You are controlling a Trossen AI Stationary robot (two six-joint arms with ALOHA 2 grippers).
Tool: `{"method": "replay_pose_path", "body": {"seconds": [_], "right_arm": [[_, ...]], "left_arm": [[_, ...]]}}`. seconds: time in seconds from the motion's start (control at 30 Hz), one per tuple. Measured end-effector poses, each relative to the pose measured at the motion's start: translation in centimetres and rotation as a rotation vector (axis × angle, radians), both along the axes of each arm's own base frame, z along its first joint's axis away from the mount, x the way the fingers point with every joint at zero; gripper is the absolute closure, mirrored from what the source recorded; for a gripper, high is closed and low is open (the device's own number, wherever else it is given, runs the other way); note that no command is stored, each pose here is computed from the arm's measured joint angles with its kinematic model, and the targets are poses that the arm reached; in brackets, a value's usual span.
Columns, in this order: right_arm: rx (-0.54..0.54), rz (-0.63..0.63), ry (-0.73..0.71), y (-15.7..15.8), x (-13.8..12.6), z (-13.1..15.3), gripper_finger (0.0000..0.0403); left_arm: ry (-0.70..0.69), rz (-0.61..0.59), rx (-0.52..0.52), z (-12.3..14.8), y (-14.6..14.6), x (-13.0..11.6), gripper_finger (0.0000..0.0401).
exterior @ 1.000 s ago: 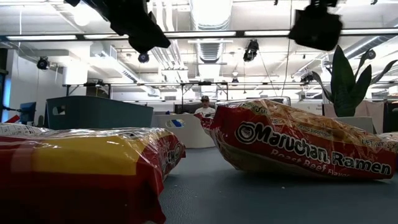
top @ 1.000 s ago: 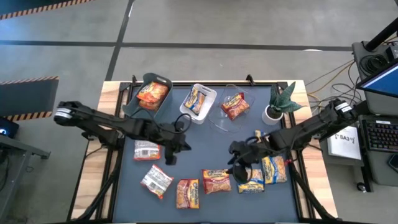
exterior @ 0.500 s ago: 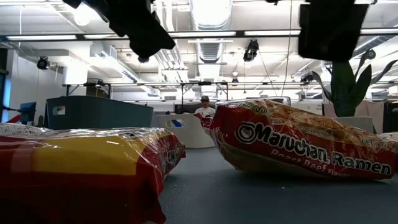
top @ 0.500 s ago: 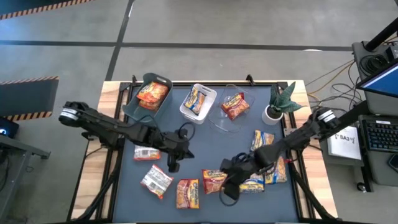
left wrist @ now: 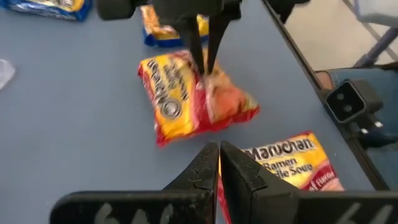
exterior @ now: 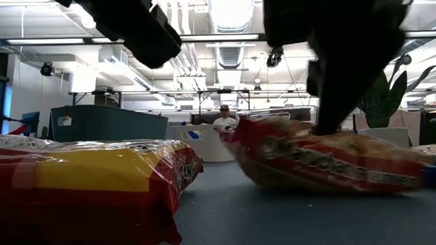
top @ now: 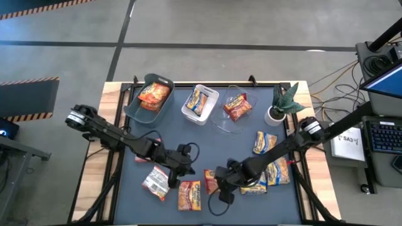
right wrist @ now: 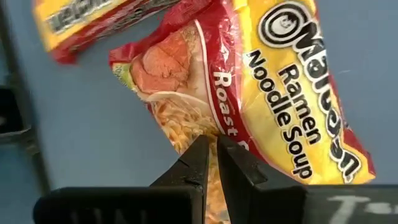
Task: Sort Maruchan noodles
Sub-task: Put the red noodle pack into the transparent bin
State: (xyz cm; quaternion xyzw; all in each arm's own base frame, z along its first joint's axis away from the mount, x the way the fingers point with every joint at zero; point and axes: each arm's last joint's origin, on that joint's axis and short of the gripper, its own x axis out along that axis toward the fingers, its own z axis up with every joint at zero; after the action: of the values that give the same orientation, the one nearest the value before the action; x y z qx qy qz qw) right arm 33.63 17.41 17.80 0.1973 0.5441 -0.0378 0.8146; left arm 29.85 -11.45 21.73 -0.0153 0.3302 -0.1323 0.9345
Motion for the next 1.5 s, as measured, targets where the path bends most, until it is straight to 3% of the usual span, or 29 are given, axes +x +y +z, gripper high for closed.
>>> {"method": "replay_pose_path", "body": {"seconds": [0.07,0.17,0.23,0.3,0.47,0.7,0.9,1.17,1.3,1.5], "right_arm": [[-0.073,-0.027,-0.040,-0.5,0.5,-0.1,0.0376],[-0.279,-0.146,-0.116,-2.1,1.0,-0.2,0.0376],[-0.332,-0.151,-0.138,-3.1,1.4,0.1,0.0376],[-0.283,-0.127,-0.135,-3.6,1.4,0.9,0.0376],[-0.037,-0.153,-0.105,-3.9,0.6,3.4,0.0376],[0.014,-0.234,-0.094,-4.7,-1.8,4.4,0.0376],[0.001,-0.321,-0.073,-5.9,-4.1,2.3,0.0376],[0.134,-0.498,-0.260,-8.0,-6.4,0.0,0.0372],[0.198,-0.563,-0.307,-9.0,-7.0,-0.5,0.0341],[0.236,-0.654,-0.274,-9.5,-7.6,-1.3,0.0252]], "left_arm": [[-0.009,0.007,0.008,0.1,-0.1,0.0,0.0401],[-0.031,0.002,0.009,0.2,-0.1,0.1,0.0401],[-0.033,-0.001,0.017,0.2,-0.1,0.1,0.0401],[-0.035,0.022,0.036,0.1,0.0,0.1,0.0401],[-0.039,0.117,0.129,-0.5,0.4,0.4,0.0401],[0.025,0.198,0.211,-3.8,1.4,2.0,0.0401],[0.028,0.238,0.216,-6.5,2.4,3.7,0.0401],[0.072,0.278,0.230,-7.1,4.0,4.0,0.0401],[0.108,0.291,0.240,-7.3,4.5,3.9,0.0401],[0.124,0.303,0.235,-7.5,4.7,3.8,0.0401]]}}
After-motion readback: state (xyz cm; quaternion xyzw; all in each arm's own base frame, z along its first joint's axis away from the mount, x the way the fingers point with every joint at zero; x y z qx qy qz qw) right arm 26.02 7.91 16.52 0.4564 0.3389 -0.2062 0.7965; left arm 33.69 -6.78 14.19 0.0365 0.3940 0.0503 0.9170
